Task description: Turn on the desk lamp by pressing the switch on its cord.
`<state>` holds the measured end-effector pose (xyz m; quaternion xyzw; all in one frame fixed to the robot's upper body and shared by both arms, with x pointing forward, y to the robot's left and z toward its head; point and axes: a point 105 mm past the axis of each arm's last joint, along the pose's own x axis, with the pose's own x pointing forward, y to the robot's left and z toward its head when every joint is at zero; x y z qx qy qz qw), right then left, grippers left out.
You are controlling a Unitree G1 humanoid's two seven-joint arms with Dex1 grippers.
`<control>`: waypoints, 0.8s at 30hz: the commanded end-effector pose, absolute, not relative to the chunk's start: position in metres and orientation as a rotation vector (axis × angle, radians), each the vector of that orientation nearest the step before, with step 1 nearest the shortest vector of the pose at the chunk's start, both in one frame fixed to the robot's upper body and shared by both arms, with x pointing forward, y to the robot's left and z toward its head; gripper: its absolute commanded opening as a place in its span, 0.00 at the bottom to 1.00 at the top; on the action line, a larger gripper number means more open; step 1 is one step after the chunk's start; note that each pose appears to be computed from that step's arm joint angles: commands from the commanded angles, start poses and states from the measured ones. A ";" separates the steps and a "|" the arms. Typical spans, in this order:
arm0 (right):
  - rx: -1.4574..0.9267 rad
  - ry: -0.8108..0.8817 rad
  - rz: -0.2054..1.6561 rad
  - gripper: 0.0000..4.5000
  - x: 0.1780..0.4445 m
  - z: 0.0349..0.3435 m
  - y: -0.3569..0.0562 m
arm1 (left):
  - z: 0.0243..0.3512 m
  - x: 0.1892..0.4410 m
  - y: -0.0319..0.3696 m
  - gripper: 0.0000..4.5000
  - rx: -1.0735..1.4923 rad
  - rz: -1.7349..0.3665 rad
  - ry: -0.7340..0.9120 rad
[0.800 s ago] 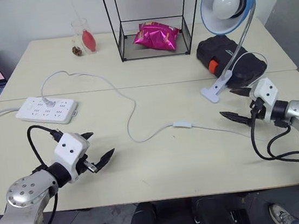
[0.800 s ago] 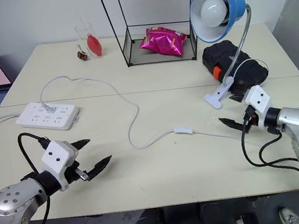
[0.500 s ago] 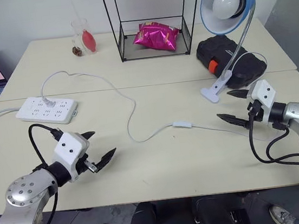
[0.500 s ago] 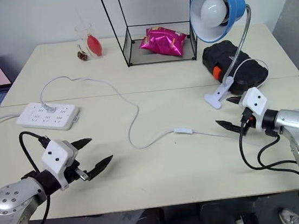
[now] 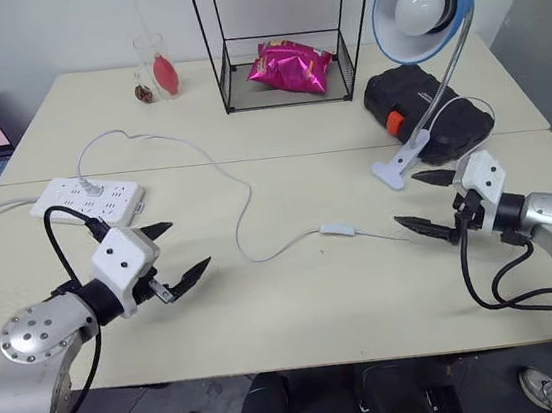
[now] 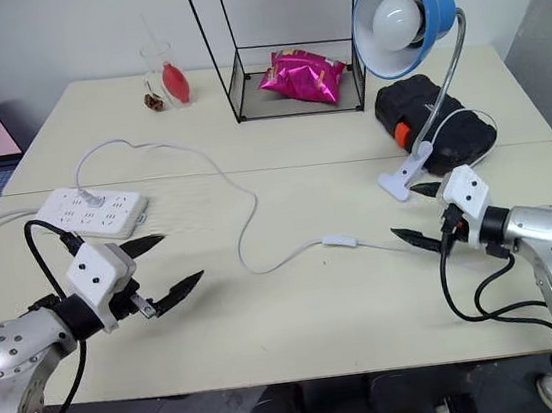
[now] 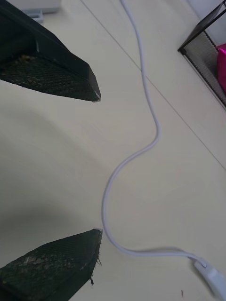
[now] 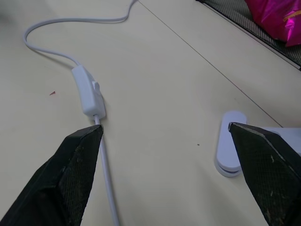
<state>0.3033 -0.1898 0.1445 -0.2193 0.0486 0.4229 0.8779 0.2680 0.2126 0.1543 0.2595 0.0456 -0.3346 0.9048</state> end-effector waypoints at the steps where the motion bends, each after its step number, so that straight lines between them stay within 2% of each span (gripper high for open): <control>1: -0.487 0.065 0.887 1.00 0.296 0.157 -0.188 | 0.166 0.269 0.192 1.00 0.537 -0.777 0.034; 6: -0.488 0.126 0.874 1.00 0.284 0.154 -0.188 | 0.165 0.275 0.156 1.00 0.491 -0.935 0.028; 12: -0.481 0.199 0.842 1.00 0.269 0.154 -0.184 | 0.150 0.297 0.114 1.00 0.512 -1.108 0.037; 24: -0.484 0.221 0.790 1.00 0.242 0.153 -0.173 | 0.113 0.340 0.068 1.00 0.571 -1.275 0.071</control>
